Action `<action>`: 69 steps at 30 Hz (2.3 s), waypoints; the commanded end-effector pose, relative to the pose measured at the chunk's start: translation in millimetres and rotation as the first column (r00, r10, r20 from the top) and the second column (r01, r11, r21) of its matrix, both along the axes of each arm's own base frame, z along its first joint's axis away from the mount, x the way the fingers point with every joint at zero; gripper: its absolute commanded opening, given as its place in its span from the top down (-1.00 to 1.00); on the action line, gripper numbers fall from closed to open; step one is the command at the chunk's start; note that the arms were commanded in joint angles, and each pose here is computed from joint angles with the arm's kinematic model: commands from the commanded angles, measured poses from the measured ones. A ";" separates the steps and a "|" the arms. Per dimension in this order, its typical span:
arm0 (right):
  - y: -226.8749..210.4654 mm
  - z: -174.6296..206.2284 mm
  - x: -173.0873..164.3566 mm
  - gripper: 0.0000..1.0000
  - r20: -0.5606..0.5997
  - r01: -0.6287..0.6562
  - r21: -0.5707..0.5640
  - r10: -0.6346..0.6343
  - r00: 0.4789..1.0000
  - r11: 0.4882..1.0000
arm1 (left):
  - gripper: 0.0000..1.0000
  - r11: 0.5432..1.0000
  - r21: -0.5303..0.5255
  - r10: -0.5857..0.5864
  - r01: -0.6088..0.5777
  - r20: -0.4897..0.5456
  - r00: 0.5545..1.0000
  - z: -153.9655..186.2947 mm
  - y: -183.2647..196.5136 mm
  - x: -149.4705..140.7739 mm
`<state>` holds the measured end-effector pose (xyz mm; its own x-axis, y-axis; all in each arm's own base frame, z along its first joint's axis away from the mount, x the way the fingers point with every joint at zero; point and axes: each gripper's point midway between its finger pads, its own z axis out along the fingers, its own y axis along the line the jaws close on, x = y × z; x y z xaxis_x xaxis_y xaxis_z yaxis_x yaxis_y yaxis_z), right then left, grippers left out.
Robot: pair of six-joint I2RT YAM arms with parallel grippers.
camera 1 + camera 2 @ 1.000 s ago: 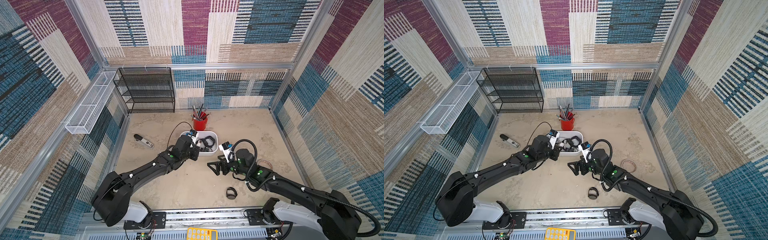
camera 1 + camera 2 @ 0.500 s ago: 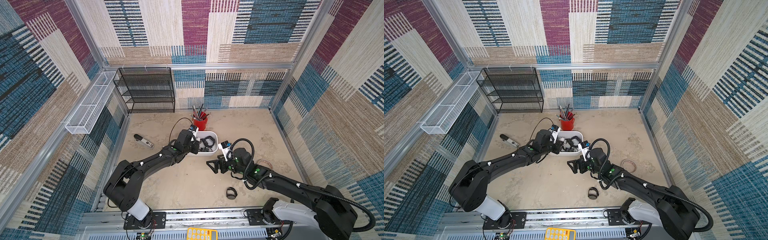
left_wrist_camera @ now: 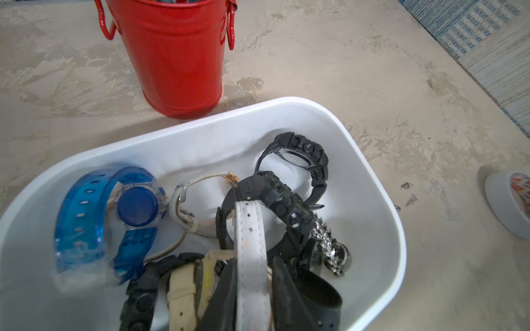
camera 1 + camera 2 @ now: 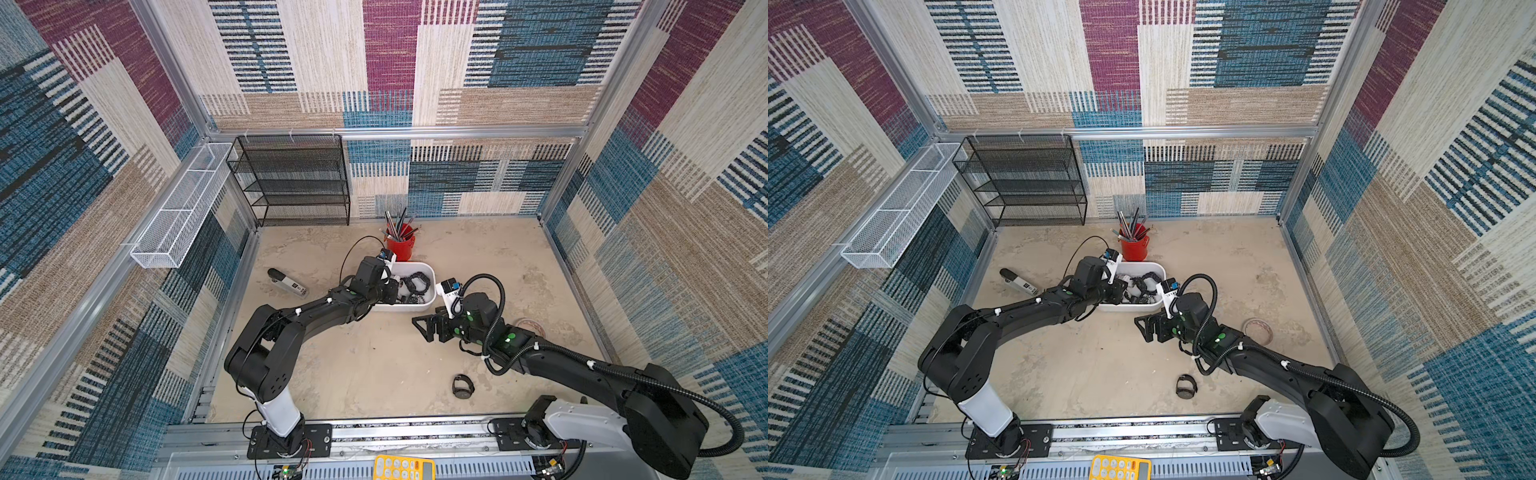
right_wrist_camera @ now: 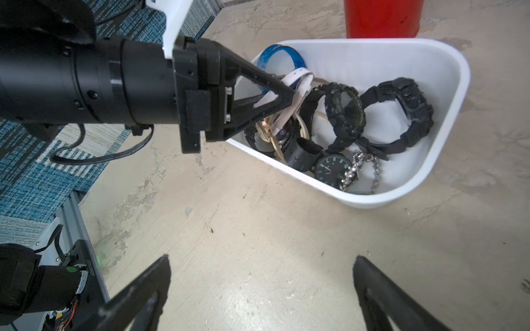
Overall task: Put the watch into the storage box
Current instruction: Place the watch in the storage box, then pick up the watch at the center of the board.
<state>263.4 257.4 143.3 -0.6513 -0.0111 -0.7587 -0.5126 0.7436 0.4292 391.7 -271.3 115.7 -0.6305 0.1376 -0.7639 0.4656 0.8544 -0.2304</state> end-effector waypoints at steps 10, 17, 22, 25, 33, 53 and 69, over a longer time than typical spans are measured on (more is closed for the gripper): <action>-4.3 11.5 15.5 -0.99 0.023 0.085 0.014 -0.086 0.996 0.996 | -0.68 0.996 -0.089 0.016 -0.013 0.031 0.999 16.6 2.6 -8.1; -6.8 8.3 15.1 -0.99 0.011 0.102 0.016 -0.102 0.995 0.995 | -0.72 0.988 -0.155 -0.007 0.016 0.057 0.998 29.9 1.9 -21.0; -9.0 4.6 15.2 -0.99 0.002 0.112 0.003 -0.112 0.994 0.994 | -0.77 0.978 -0.207 -0.023 0.034 0.056 0.998 32.0 6.2 -39.4; -9.6 -0.3 15.8 -0.99 -0.009 0.118 -0.009 -0.119 0.993 0.993 | -0.78 0.974 -0.224 -0.033 0.044 0.052 0.998 31.1 8.1 -47.8; -22.0 -10.7 15.2 -0.99 -0.076 0.170 -0.097 -0.178 0.981 0.981 | -0.88 0.963 -0.265 -0.028 0.046 0.071 0.997 31.7 23.1 -74.1; -54.8 -74.3 -74.0 -0.50 -0.408 0.209 -0.375 -0.363 0.838 0.903 | -0.90 0.969 -0.228 -0.088 0.097 0.048 0.995 3.0 44.7 -121.3; -73.1 -89.9 -122.8 0.11 -0.491 0.163 -0.446 -0.394 0.777 0.880 | -0.89 0.957 -0.257 -0.130 0.134 0.036 0.991 -5.1 41.0 -132.2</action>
